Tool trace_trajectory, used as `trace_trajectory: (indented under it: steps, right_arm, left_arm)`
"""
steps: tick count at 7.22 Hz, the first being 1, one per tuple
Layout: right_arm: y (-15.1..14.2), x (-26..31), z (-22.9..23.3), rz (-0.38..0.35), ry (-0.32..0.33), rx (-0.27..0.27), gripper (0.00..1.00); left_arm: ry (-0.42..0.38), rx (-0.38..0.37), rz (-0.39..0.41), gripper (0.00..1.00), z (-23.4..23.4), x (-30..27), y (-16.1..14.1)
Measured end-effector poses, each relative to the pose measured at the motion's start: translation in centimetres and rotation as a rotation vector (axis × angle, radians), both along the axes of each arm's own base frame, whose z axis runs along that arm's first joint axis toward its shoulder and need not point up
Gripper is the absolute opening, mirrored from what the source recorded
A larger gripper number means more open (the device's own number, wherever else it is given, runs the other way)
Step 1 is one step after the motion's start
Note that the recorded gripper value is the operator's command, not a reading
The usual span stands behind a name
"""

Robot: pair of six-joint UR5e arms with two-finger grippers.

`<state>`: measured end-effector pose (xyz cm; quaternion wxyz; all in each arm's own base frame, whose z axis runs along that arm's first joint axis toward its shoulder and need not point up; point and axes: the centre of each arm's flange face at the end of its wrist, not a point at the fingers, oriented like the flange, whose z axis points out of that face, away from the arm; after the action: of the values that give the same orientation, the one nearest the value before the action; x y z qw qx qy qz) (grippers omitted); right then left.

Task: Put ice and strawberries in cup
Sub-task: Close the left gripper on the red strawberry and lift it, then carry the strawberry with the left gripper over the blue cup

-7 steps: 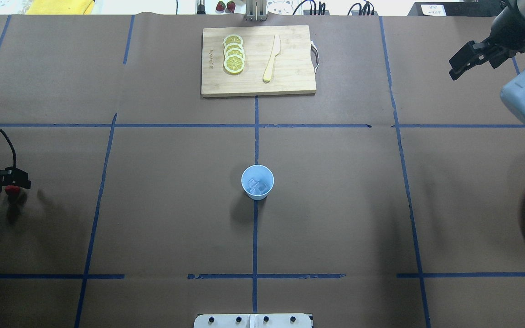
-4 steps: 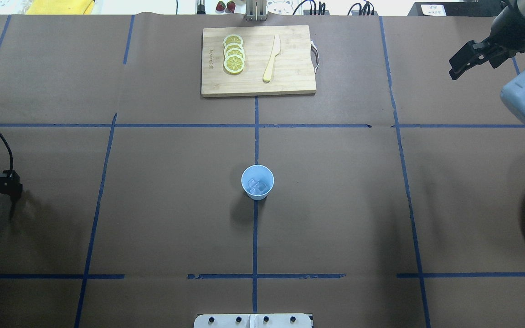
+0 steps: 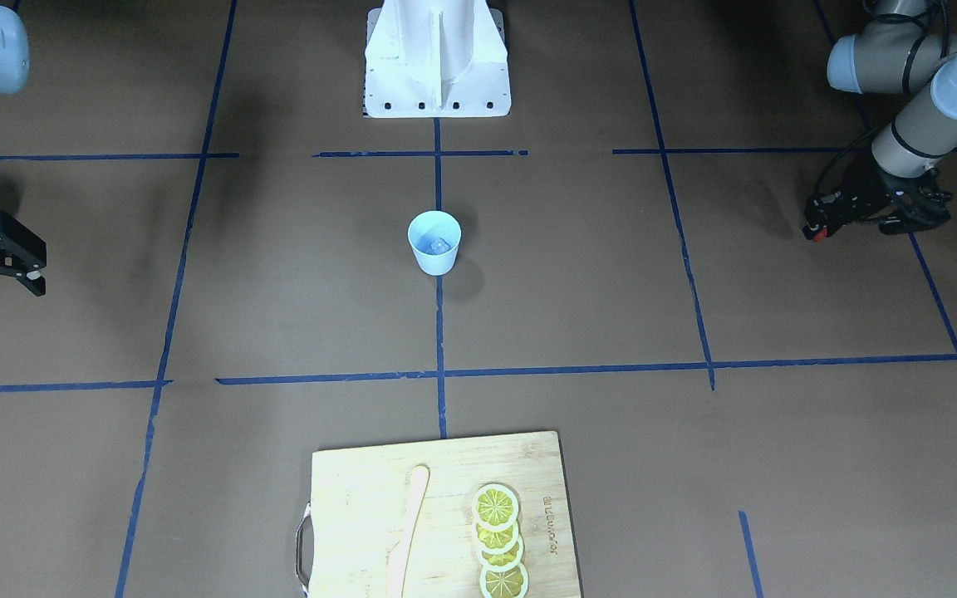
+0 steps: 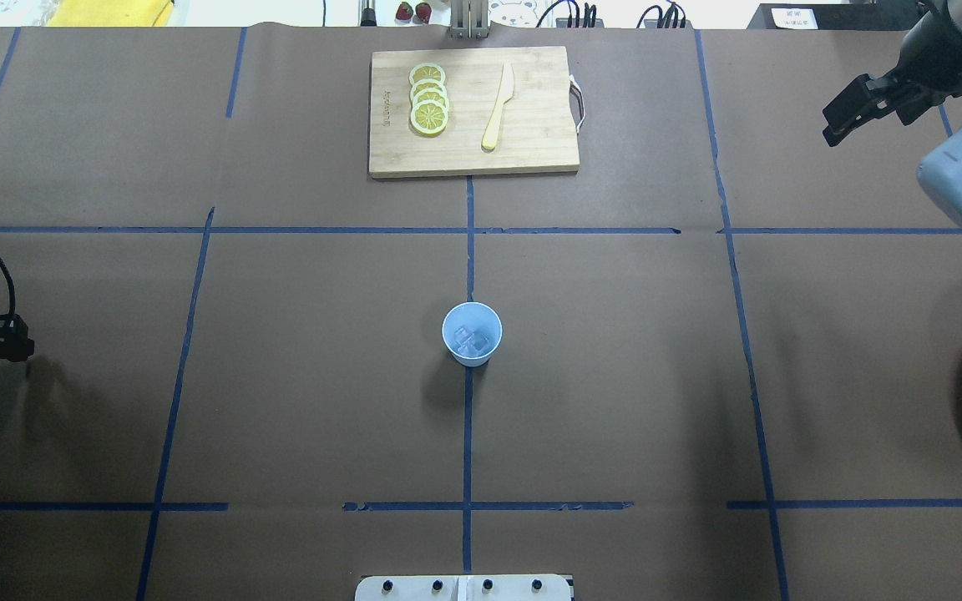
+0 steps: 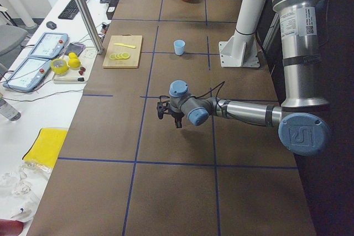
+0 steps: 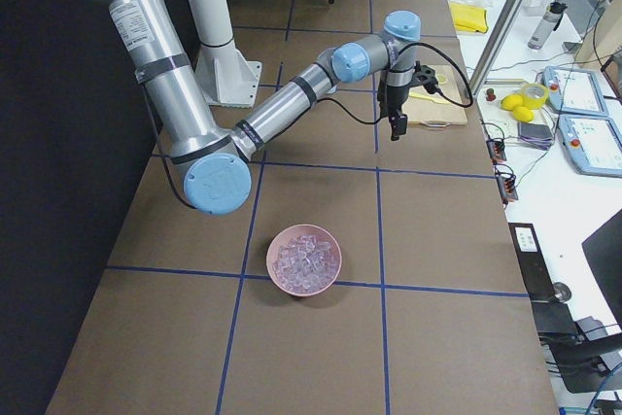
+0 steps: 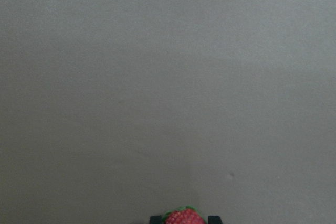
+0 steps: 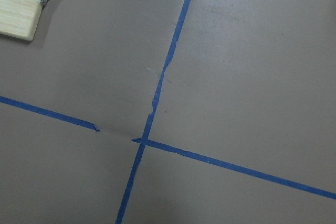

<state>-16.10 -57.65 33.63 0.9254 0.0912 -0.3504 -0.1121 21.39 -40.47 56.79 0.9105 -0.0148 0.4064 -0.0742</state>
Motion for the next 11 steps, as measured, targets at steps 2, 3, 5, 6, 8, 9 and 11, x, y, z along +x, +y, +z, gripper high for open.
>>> trace_trajectory:
  steps: [2, 3, 5, 6, 8, 9, 11]
  right_arm:
    - [0.0, 0.7, 0.8, -0.001, 0.006, -0.002, 0.99]
    - [-0.2, 2.2, 2.0, -0.003, 0.018, 0.0, 0.99]
    - [-1.3, 7.4, 7.1, -0.027, 0.015, -0.022, 0.99]
    - [-2.3, 11.0, 10.8, -0.048, -0.008, -0.03, 0.99]
    - [-2.8, 18.2, 19.8, -0.073, -0.087, -0.032, 0.99]
    - [-1.7, 21.1, 24.0, -0.073, -0.111, -0.025, 0.99]
    - [0.6, 24.2, 28.7, -0.061, -0.106, -0.014, 0.99]
  left_arm:
    - [-0.008, -0.025, -0.001, 0.0, -7.8, 0.2, -0.8]
    - [0.002, -0.016, -0.005, 0.0, -12.2, 1.2, -2.2]
    - [0.021, -0.017, -0.021, 0.0, -21.7, 4.7, -5.8]
    - [0.024, -0.026, -0.023, 0.0, -26.4, 6.3, -6.8]
    - [0.046, -0.074, -0.026, 0.0, -33.0, 10.2, -6.4]
    - [0.065, -0.092, -0.026, 0.0, -35.5, 12.3, -5.7]
    - [0.072, -0.09, -0.028, 0.0, -39.2, 17.0, -4.0]
